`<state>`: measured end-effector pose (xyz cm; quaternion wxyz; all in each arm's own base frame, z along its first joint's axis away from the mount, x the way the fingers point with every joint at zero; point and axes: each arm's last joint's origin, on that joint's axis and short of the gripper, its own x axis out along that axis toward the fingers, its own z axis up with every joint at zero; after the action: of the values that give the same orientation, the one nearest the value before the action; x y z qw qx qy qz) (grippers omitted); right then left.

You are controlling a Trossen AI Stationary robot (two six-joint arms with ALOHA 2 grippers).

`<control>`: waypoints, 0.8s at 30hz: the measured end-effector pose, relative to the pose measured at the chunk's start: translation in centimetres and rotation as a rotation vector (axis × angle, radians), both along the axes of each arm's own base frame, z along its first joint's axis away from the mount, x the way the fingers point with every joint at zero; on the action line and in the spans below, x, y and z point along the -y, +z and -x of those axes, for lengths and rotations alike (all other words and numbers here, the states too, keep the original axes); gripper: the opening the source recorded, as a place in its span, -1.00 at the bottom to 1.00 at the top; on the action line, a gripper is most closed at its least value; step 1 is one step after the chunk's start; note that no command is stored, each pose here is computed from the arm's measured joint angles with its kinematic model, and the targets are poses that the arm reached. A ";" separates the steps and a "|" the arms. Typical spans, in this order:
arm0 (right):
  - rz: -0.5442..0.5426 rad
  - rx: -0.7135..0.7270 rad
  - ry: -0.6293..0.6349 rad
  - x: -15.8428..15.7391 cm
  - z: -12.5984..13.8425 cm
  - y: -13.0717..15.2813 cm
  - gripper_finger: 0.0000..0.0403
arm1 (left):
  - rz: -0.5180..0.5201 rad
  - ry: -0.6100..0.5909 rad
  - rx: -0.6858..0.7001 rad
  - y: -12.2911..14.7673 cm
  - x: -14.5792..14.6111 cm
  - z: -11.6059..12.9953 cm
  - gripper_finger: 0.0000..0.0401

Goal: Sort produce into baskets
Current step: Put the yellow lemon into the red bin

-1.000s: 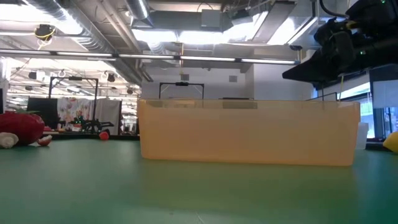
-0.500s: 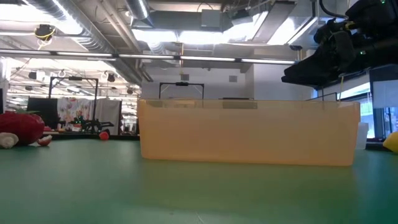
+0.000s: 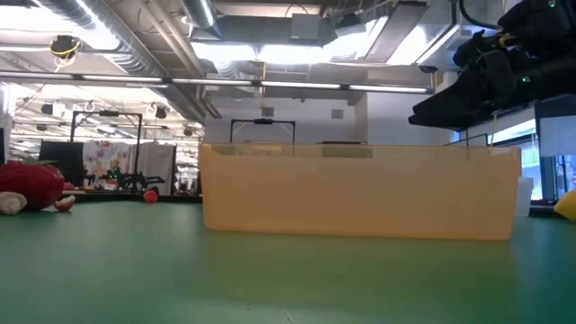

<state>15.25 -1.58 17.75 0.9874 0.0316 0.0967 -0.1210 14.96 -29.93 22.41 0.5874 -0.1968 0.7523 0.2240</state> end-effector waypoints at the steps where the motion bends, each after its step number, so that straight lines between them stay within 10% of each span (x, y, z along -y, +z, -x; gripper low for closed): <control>1: 0.000 -0.003 0.000 0.0 0.0 0.0 0.33 | -0.003 -0.006 -0.002 -0.2 0.0 0.2 0.71; 24: 0.000 -0.009 0.000 0.0 0.0 -0.1 0.33 | 0.028 -0.023 -0.004 -4.6 -0.1 2.2 0.70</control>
<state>15.23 -1.58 17.67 0.9870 0.0311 0.1010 -0.1211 12.74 -29.79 17.76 0.5858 -0.1959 0.7586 0.2071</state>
